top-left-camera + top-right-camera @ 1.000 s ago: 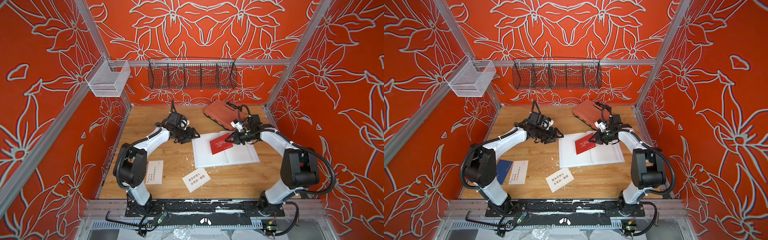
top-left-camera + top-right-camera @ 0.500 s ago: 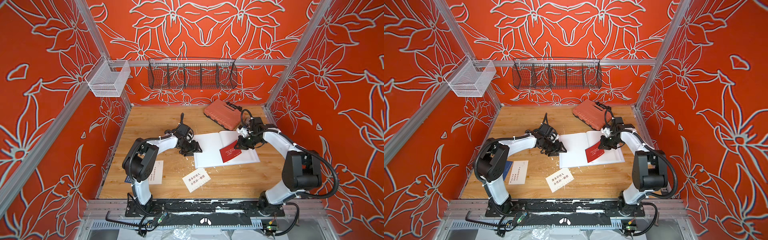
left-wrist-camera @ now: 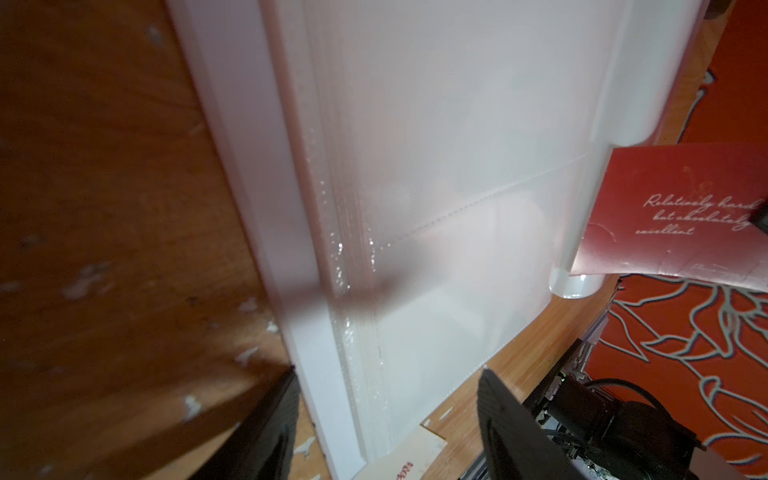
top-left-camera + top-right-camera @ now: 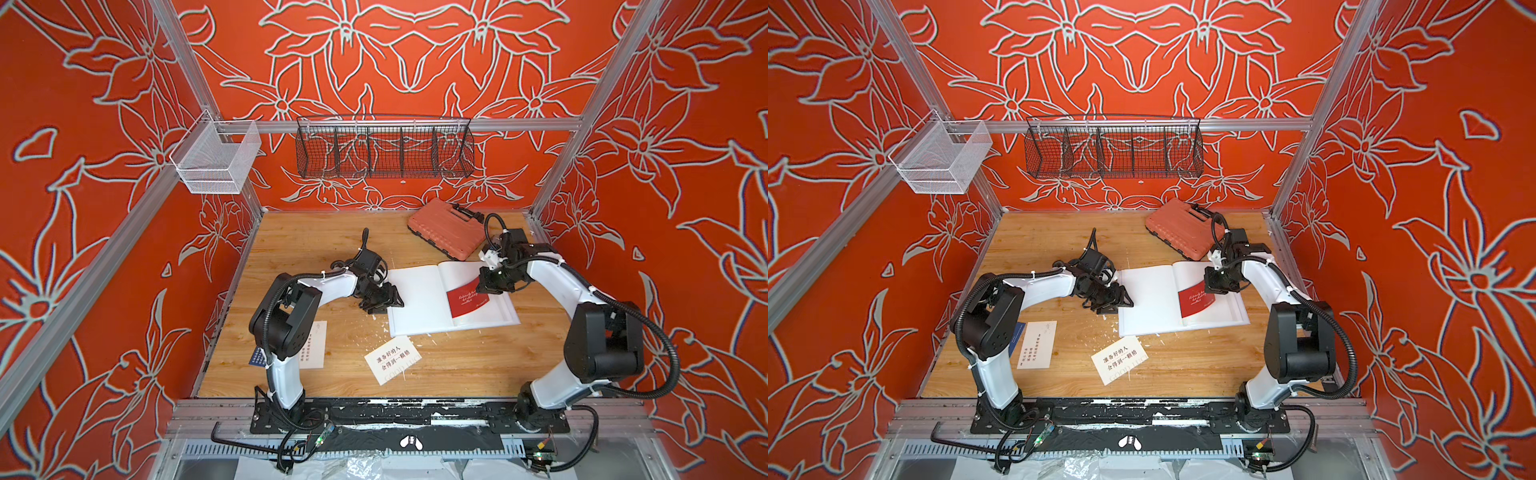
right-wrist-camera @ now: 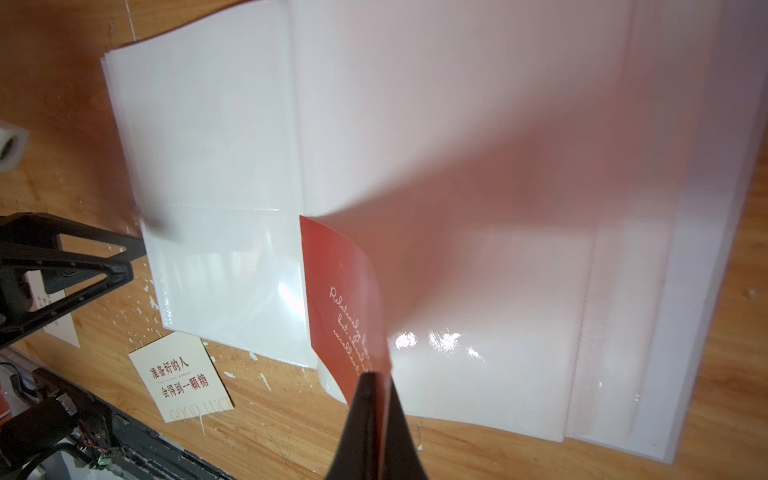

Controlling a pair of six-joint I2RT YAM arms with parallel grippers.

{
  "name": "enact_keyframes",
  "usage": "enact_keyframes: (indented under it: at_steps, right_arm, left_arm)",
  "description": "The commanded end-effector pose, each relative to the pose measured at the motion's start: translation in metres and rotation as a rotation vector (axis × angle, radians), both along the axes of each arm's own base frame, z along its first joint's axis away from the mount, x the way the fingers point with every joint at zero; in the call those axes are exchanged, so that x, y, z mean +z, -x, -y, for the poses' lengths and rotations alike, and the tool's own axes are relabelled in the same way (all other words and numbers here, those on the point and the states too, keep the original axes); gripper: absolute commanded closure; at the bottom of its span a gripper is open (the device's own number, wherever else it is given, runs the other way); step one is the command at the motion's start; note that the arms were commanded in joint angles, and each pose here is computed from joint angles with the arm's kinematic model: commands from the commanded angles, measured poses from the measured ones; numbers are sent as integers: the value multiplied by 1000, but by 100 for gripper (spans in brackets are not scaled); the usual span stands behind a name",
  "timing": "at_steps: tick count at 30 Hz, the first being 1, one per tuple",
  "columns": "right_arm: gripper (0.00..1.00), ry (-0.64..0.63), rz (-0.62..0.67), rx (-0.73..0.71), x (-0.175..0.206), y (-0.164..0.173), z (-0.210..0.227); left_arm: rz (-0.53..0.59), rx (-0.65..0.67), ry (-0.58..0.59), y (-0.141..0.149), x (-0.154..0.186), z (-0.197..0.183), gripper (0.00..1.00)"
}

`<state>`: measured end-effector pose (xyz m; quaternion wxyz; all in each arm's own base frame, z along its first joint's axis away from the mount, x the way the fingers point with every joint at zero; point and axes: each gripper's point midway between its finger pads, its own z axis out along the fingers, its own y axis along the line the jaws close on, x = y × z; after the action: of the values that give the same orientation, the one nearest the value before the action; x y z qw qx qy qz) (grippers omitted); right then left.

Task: Place the photos into the photo albums
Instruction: Insert the photo into the photo album.

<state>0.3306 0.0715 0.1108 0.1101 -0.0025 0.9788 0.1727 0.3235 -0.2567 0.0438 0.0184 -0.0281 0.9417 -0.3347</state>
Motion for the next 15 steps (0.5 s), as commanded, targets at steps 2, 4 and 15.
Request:
enact_keyframes:
  at_steps: [2,4,15]
  right_arm:
    - [100,45,10,-1,6,-6,7]
    - [100,56,-3,12,3,-4,4]
    - [100,135,-29,18,-3,1,0]
  left_arm:
    - [-3,-9,-5,-1,-6,2,34]
    - [-1,-7,-3,-2,-5,2,34]
    - [-5,5,1,-2,-6,2,34]
